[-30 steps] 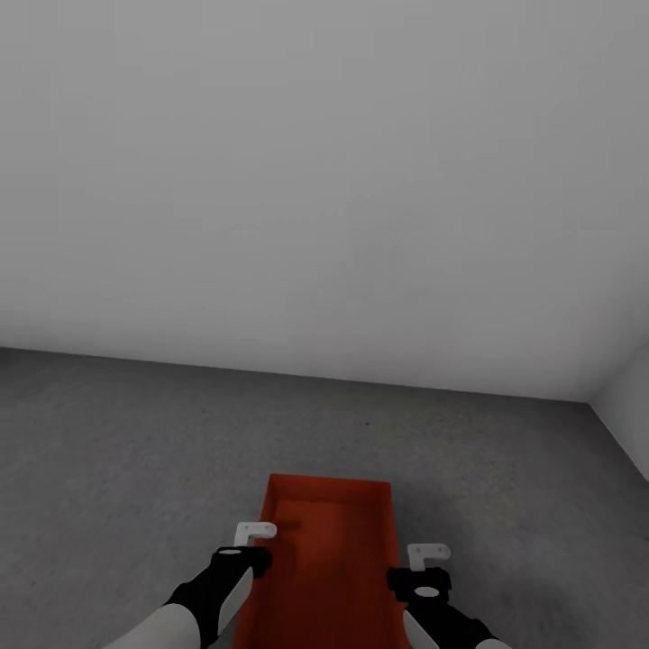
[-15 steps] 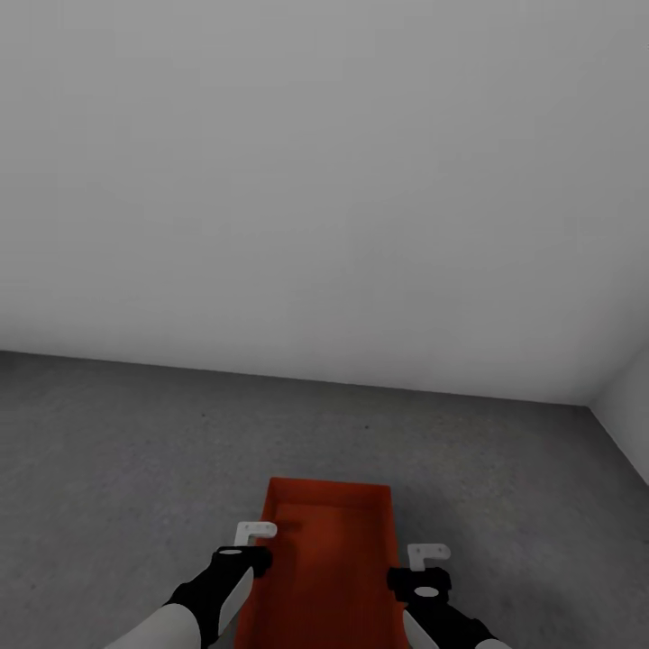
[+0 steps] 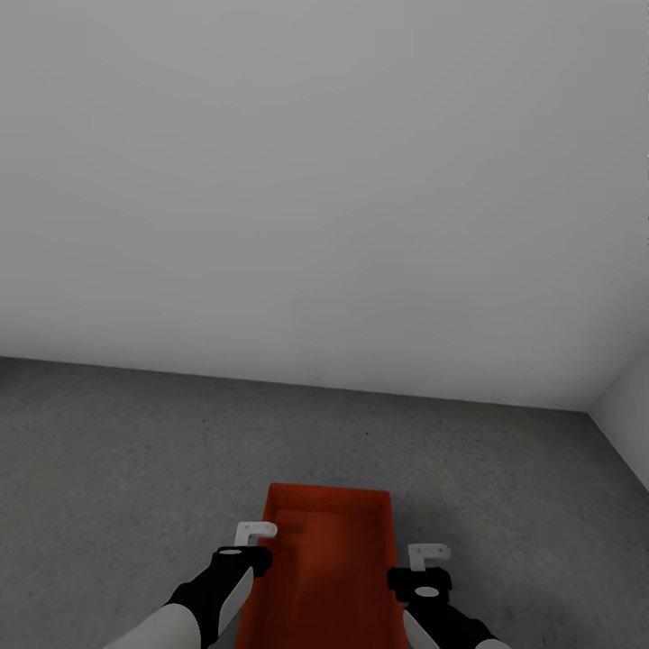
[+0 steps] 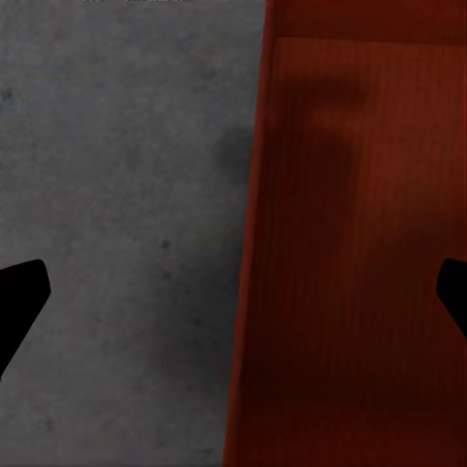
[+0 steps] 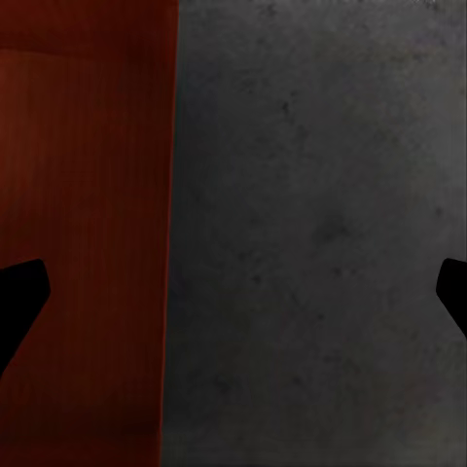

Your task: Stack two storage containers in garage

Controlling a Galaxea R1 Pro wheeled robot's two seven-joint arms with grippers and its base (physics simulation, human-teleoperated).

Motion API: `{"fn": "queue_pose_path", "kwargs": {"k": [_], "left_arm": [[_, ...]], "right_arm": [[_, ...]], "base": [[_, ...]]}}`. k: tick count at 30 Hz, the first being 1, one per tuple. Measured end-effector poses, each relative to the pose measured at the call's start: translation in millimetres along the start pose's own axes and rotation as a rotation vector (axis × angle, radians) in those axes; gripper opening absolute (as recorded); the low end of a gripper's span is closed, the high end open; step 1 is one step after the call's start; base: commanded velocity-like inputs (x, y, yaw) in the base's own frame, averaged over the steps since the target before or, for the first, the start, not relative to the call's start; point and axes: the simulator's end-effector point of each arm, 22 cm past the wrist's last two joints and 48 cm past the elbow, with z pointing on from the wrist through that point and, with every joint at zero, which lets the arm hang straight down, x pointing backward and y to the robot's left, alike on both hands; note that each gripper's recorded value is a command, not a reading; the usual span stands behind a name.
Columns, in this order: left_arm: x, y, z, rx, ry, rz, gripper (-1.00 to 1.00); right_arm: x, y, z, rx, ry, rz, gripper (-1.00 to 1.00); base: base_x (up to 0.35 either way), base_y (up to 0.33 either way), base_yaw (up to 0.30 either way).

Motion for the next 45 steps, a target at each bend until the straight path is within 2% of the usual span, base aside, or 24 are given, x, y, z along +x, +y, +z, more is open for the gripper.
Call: {"fn": "queue_pose_path", "kwargs": {"k": [4,26,45], "left_arm": [[-3,0,-1.8,0.000,-0.005,0.000,1.00],[9,-3,26.8,0.000,-0.037,-0.003,1.00],[-5,-1,17.5,-0.002,-0.071,-0.007,1.00]], "right_arm": [[-3,0,-1.3,0.000,-0.006,0.001,1.00],[11,5,26.7,0.002,-0.041,0.008,1.00],[-3,3,19.9,0.004,-0.071,0.013,1.00]], "base": [[0.000,0.000,0.000],[0.000,0.000,0.000],[0.000,0.000,0.000]]}}
